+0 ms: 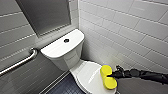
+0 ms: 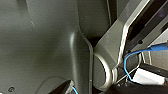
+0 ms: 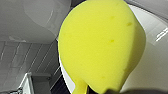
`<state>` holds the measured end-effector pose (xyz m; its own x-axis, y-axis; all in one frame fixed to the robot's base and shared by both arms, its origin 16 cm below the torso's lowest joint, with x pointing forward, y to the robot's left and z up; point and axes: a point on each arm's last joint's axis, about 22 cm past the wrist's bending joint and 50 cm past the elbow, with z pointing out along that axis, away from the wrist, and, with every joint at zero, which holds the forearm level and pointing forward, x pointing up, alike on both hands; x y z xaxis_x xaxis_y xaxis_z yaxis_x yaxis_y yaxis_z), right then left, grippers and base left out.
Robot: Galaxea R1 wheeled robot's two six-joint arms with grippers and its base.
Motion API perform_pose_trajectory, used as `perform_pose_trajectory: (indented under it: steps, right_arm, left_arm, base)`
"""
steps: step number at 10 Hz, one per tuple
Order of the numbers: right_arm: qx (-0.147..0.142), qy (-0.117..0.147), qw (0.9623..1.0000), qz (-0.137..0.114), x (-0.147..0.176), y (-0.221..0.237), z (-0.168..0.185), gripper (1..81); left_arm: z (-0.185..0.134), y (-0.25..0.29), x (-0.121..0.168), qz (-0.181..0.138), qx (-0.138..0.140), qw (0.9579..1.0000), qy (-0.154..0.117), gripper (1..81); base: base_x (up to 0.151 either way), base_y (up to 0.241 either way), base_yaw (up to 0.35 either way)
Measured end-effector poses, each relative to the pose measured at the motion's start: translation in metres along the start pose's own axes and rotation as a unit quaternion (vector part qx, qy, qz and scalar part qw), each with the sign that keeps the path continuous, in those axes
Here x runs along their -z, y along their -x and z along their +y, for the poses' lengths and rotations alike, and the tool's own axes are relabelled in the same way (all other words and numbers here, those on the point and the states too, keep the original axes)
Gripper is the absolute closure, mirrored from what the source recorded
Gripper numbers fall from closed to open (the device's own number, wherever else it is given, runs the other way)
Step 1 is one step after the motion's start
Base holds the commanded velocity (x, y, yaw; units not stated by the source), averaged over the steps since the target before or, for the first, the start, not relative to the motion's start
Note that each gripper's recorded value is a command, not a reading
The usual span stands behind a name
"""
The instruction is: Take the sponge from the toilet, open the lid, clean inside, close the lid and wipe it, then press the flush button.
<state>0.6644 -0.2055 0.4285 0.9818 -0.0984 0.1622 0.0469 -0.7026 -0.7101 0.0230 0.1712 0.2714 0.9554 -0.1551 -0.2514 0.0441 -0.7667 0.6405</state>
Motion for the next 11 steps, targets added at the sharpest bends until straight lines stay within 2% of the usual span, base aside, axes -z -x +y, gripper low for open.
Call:
perform_pose_trajectory:
  steps: [4, 6, 8, 9, 11]
  right_arm:
    - [0.004, 0.019, 0.9998, -0.002, -0.053, -0.045, -0.011, 81.1]
    - [-0.007, 0.038, 0.9993, -0.004, -0.075, -0.057, 0.001, 81.1]
    - [-0.016, 0.037, 0.9991, -0.011, -0.103, -0.059, 0.004, 81.1]
    - [-0.021, 0.038, 0.9990, -0.006, -0.107, -0.060, 0.008, 81.1]
    - [-0.051, 0.047, 0.9960, 0.057, -0.103, -0.078, 0.028, 81.1]
  left_arm:
    - [-0.003, 0.000, 0.001, 0.000, 0.000, 1.0000, -0.003, 1.0]
    - [-0.003, 0.005, 0.000, -0.006, 0.005, 1.0000, -0.002, 1.0]
    - [0.000, 0.019, -0.001, -0.022, 0.018, 0.9996, 0.002, 1.0]
    - [0.001, 0.020, -0.001, -0.023, 0.020, 0.9995, 0.003, 1.0]
    - [0.002, 0.022, -0.002, -0.025, 0.021, 0.9995, 0.003, 1.0]
  base:
    - [0.000, 0.000, 0.000]
    - [0.000, 0.000, 0.000]
    - [0.000, 0.000, 0.000]
    - [0.000, 0.000, 0.000]
    - [0.000, 0.000, 0.000]
